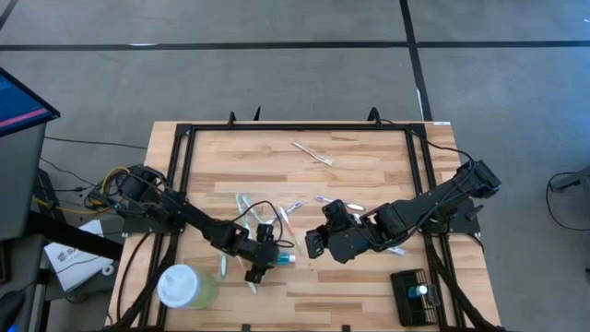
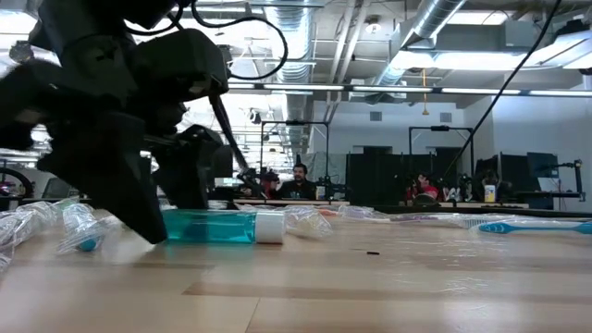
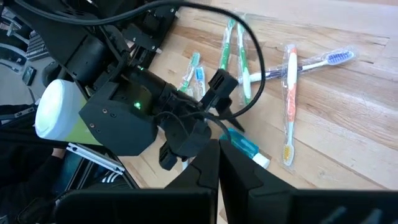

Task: Pick & Place toothbrushing station
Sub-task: Put the blue mouthwash bottle into the black organizer

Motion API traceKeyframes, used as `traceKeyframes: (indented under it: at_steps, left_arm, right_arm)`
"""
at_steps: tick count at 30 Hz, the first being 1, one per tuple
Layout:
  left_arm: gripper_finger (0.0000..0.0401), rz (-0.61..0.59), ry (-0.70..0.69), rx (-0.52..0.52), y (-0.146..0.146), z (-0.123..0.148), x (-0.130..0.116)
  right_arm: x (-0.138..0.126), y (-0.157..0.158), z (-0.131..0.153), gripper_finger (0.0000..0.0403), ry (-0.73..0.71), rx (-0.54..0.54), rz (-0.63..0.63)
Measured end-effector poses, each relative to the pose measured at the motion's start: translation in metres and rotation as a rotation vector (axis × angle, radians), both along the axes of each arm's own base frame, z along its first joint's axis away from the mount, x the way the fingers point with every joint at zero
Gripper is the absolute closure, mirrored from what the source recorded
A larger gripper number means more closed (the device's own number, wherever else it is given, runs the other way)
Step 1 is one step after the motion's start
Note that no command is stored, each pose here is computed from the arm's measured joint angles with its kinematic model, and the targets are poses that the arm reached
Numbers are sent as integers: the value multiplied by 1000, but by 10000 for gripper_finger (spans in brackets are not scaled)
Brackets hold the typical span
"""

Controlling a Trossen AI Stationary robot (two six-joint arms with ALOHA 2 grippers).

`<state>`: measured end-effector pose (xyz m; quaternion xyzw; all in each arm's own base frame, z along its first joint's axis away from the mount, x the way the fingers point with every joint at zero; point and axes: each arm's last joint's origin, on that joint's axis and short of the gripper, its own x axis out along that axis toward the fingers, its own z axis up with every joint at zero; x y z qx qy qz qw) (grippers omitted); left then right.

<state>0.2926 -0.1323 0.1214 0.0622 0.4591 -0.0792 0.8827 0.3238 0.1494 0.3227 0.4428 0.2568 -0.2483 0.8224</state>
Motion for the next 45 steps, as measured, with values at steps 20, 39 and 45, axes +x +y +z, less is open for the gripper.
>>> traceKeyframes:
  at_steps: [20,39,45]
  left_arm:
    - [218,23,16,-37,2,-1,1]
    - [223,41,-16,37,2,-1,1]
    - [159,22,-49,56,0,5,6]
  right_arm:
    - [3,-7,0,403,4,5,-14]
    - [3,-6,0,403,17,37,14]
    - [3,-6,0,403,17,37,14]
